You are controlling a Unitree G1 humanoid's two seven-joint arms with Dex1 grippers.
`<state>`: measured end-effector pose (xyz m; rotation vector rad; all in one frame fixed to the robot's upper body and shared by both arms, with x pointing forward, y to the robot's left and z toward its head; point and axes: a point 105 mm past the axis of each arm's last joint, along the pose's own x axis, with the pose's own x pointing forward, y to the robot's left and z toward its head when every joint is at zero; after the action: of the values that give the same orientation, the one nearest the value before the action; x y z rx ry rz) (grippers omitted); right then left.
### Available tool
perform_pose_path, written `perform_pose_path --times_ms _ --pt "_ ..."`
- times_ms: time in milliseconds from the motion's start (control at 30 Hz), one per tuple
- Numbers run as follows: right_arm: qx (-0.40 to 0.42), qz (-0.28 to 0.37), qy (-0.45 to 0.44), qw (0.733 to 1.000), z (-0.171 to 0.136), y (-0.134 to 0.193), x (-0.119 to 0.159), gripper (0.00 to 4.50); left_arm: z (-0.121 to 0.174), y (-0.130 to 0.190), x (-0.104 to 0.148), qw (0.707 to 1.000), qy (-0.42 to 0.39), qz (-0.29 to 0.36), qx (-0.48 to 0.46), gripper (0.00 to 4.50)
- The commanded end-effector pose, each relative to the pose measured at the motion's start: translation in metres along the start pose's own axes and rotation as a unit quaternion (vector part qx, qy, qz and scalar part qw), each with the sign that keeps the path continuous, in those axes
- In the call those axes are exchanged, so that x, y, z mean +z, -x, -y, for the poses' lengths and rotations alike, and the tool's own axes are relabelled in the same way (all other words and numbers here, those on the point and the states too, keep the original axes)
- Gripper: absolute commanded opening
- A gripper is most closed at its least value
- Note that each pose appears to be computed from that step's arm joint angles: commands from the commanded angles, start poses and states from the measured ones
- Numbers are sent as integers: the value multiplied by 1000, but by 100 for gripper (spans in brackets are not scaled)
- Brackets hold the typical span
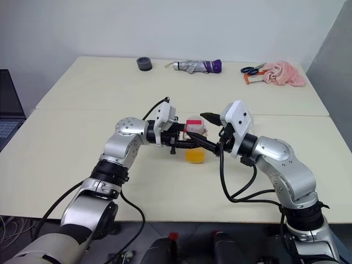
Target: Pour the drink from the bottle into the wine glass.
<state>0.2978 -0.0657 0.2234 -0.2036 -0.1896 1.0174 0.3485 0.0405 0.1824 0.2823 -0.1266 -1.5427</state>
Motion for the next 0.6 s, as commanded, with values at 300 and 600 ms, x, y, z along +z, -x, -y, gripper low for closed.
perform_pose_path --times_ms 300,600 --pt "2 36 21 999 -3 1 18 185 -1 0 22 999 -40 21 -7 176" --pt "-21 54 89 994 0 1 25 170 0 0 21 999 -37 20 -7 174"
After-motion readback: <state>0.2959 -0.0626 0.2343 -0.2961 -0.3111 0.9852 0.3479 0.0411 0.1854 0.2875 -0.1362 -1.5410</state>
